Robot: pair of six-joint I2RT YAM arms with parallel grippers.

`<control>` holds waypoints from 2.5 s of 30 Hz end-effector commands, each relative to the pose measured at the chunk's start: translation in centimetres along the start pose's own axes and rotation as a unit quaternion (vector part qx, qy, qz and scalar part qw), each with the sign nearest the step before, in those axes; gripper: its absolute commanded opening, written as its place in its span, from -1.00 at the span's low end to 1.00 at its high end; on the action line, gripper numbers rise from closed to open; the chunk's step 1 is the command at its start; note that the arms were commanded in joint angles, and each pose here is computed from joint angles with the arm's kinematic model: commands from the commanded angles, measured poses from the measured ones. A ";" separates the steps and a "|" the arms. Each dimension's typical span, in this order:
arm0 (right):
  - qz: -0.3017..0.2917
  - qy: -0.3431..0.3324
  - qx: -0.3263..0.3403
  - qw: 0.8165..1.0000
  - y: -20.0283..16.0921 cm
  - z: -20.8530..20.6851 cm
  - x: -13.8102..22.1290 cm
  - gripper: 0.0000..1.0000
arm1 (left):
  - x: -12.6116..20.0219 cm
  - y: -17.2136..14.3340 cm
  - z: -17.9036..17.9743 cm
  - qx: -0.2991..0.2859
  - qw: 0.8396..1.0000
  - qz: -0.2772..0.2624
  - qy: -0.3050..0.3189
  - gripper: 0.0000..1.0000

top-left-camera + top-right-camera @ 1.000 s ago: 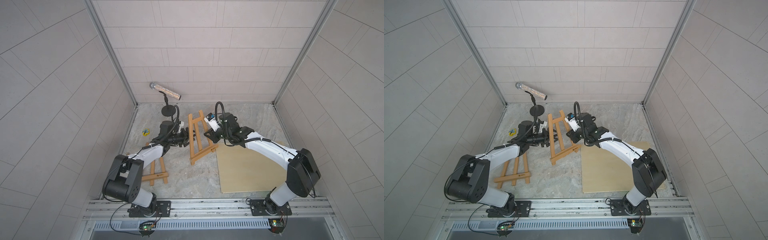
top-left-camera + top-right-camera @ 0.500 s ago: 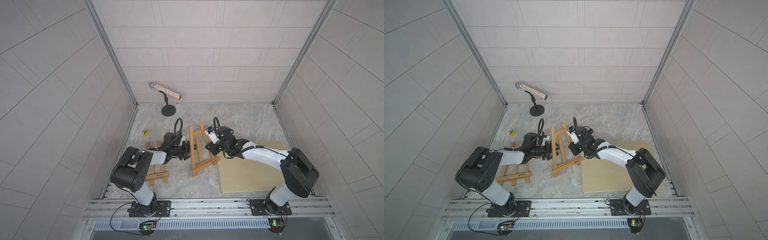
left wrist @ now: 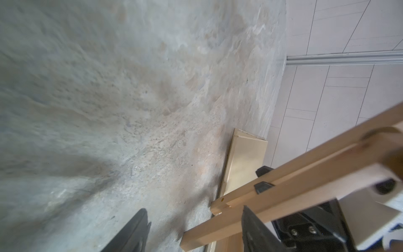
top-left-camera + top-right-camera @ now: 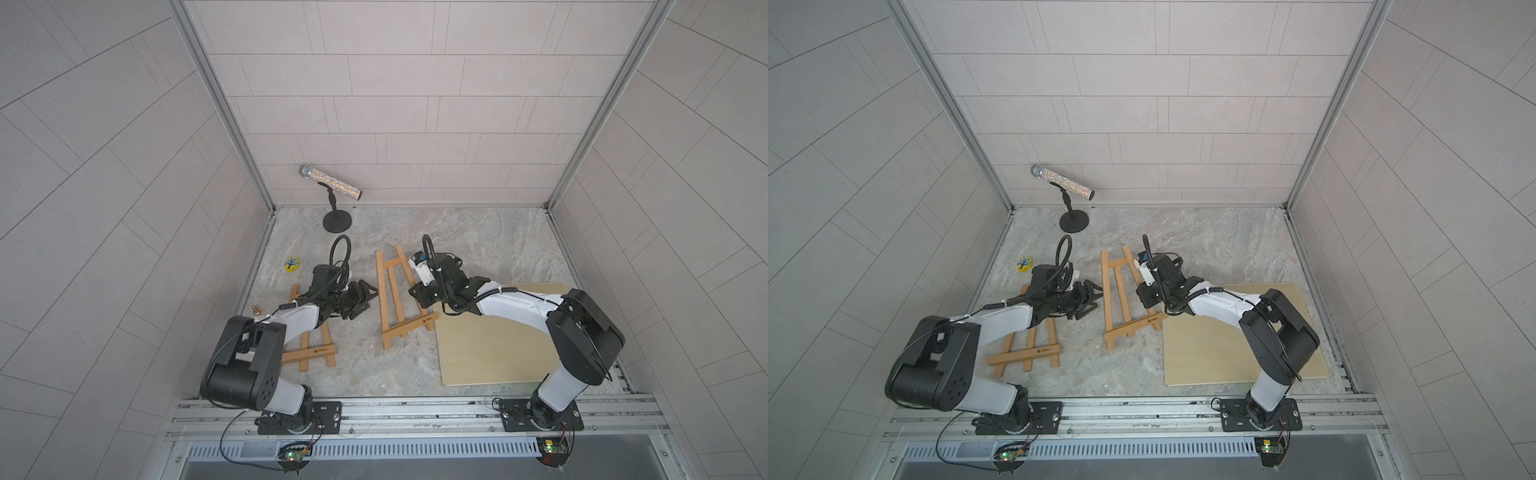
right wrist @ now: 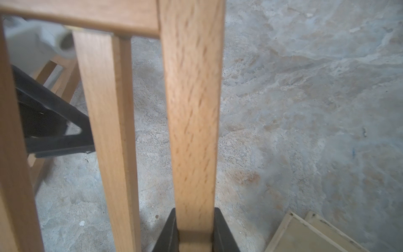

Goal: Disassemble the easel
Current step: Place the easel at the center of the board, then reset both arms

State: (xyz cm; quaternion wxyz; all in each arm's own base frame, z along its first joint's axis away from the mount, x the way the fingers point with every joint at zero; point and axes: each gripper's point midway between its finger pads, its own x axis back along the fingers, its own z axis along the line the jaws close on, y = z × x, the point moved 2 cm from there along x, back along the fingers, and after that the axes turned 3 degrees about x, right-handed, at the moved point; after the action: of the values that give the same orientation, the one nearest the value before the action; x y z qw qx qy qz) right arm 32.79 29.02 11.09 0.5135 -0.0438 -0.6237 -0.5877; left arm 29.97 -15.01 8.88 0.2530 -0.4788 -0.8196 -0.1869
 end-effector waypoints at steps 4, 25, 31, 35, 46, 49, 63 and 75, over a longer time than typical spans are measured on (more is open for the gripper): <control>0.015 0.000 -0.019 1.000 0.5 0.6 -1.4 -0.65 | 2.7 0.2 2.5 -0.028 0.993 -0.026 0.115 0.45; 0.213 -0.056 -0.045 0.975 -6.3 2.4 -3.9 -0.63 | 6.0 1.5 1.1 -0.094 0.979 -0.073 0.168 0.51; 0.222 -0.052 -0.047 0.973 -6.0 2.7 -3.9 -0.31 | 6.1 1.7 1.1 -0.106 0.976 -0.075 0.174 0.54; 0.221 -0.045 -0.052 0.973 -5.2 2.8 -3.5 -0.10 | 6.4 2.1 0.6 -0.121 0.973 -0.078 0.181 0.56; 0.125 -0.043 -0.068 0.989 0.6 -0.2 2.5 0.42 | 9.2 5.4 -0.3 -0.219 0.932 -0.156 0.243 0.64; 0.080 -0.050 -0.060 0.994 1.9 -2.2 4.9 0.70 | 10.3 6.8 -0.1 -0.249 0.910 -0.191 0.270 0.68; -0.063 -0.286 -0.062 0.954 -0.9 -19.4 14.5 1.00 | 13.0 11.3 3.5 -0.288 0.848 -0.303 0.327 0.71; -0.183 -0.400 -0.029 0.897 -5.3 -25.2 15.0 1.00 | 11.8 14.1 5.2 -0.326 0.799 -0.400 0.308 0.72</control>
State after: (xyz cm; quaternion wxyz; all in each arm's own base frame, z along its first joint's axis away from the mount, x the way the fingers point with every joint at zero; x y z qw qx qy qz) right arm 34.92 -0.02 9.27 0.1815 -0.2307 -0.7293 -0.6180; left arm 34.63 2.07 10.32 0.2708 -0.1363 -0.6954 -0.6516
